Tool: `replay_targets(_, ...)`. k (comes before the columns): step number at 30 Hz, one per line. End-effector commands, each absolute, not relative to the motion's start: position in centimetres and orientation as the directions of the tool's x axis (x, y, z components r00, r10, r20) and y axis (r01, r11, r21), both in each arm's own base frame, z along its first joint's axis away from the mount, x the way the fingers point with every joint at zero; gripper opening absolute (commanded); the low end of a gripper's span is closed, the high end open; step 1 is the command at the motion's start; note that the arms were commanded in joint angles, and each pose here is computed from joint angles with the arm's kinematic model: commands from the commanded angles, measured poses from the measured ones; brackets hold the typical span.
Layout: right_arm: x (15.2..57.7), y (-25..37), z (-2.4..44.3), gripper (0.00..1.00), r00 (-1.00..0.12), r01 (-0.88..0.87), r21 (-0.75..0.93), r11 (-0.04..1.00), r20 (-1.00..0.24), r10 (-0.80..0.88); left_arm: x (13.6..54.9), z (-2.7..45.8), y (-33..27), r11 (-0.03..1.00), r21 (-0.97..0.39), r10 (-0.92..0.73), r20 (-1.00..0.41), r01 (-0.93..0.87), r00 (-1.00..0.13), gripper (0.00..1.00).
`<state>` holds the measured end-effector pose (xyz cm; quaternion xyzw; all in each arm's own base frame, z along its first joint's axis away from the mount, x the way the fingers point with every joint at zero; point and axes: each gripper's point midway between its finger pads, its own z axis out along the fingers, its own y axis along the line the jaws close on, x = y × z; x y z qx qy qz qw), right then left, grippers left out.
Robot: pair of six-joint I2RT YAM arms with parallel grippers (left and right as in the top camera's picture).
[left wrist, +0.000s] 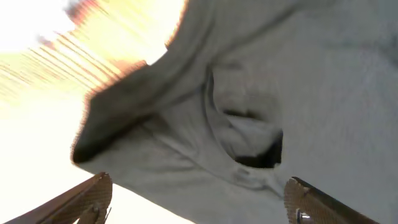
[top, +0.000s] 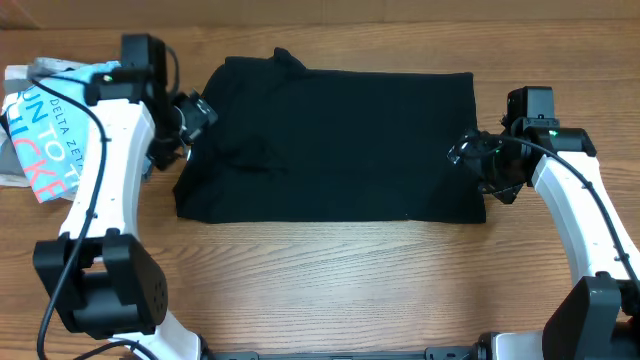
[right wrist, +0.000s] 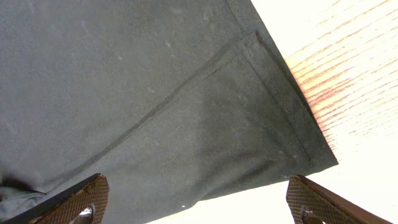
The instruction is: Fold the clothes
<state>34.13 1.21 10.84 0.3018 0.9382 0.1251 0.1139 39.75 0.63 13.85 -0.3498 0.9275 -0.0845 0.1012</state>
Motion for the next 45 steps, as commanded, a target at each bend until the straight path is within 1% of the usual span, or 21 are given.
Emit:
replay_targets(1, 34.6, 1.1, 11.5, 0.96, -0.792, 0.525, 0.301, 0.796, -0.169, 0.586, 38.3, 9.2, -3.5, 0.723, -0.312, -0.630, 0.067, -0.616, -0.773, 0.88)
replay_targets(5, 34.4, 1.1, 11.4, 0.96, -0.793, 0.526, 0.299, 0.796, -0.165, 0.586, 38.5, 7.5, -4.7, 0.692, -0.369, -0.631, 0.109, -0.621, -0.768, 0.87)
replay_targets(7, 34.4, 1.1, 11.4, 0.96, -0.793, 0.526, 0.299, 0.796, -0.164, 0.586, 38.2, 6.8, -4.7, 0.676, -0.362, -0.646, 0.128, -0.642, -0.753, 0.87)
replay_targets(13, 34.4, 1.1, 11.4, 0.96, -0.794, 0.527, 0.297, 0.796, -0.162, 0.586, 38.0, 5.4, -4.7, 0.674, -0.349, -0.649, 0.143, -0.652, -0.747, 0.87)
replay_targets(17, 34.4, 1.1, 11.4, 0.96, -0.794, 0.527, 0.298, 0.796, -0.162, 0.586, 38.8, 4.3, -4.7, 0.648, -0.349, -0.675, 0.147, -0.677, -0.723, 0.87)
replay_targets(19, 34.4, 1.1, 11.4, 0.96, -0.794, 0.527, 0.297, 0.796, -0.162, 0.586, 39.3, 3.6, -5.3, 0.639, -0.378, -0.665, 0.165, -0.670, -0.728, 0.87)
replay_targets(24, 34.4, 1.1, 11.3, 0.96, -0.794, 0.527, 0.297, 0.796, -0.161, 0.586, 40.2, 2.2, -5.9, 0.646, -0.391, -0.652, 0.163, -0.656, -0.740, 0.85)
replay_targets(31, 34.4, 1.1, 11.4, 0.96, -0.794, 0.527, 0.297, 0.796, -0.162, 0.586, 41.4, 2.2, -5.8, 0.648, -0.421, -0.653, 0.121, -0.634, -0.748, 0.80)
replay_targets(34, 34.3, 1.1, 11.3, 0.96, -0.794, 0.528, 0.296, 0.796, -0.159, 0.586, 42.0, 2.0, -5.7, 0.650, -0.430, -0.655, 0.102, -0.627, -0.749, 0.72)
replay_targets(38, 34.1, 1.1, 11.3, 0.96, -0.796, 0.531, 0.291, 0.796, -0.152, 0.586, 42.1, 1.5, -5.7, 0.648, -0.429, -0.657, 0.104, -0.629, -0.747, 0.66)
replay_targets(40, 34.0, 1.1, 11.2, 0.96, -0.796, 0.532, 0.289, 0.796, -0.148, 0.586, 42.1, 1.3, -5.7, 0.648, -0.427, -0.657, 0.106, -0.630, -0.747, 0.59)
replay_targets(43, 34.0, 1.1, 11.2, 0.96, -0.796, 0.532, 0.289, 0.796, -0.148, 0.586, 42.4, 1.2, -5.7, 0.648, -0.431, -0.657, 0.100, -0.628, -0.747, 0.42)
replay_targets(45, 34.0, 1.1, 11.2, 0.93, -0.797, 0.532, 0.288, 0.796, -0.147, 0.586, 42.7, 1.2, -5.7, 0.649, -0.439, -0.657, 0.088, -0.621, -0.749, 0.35)
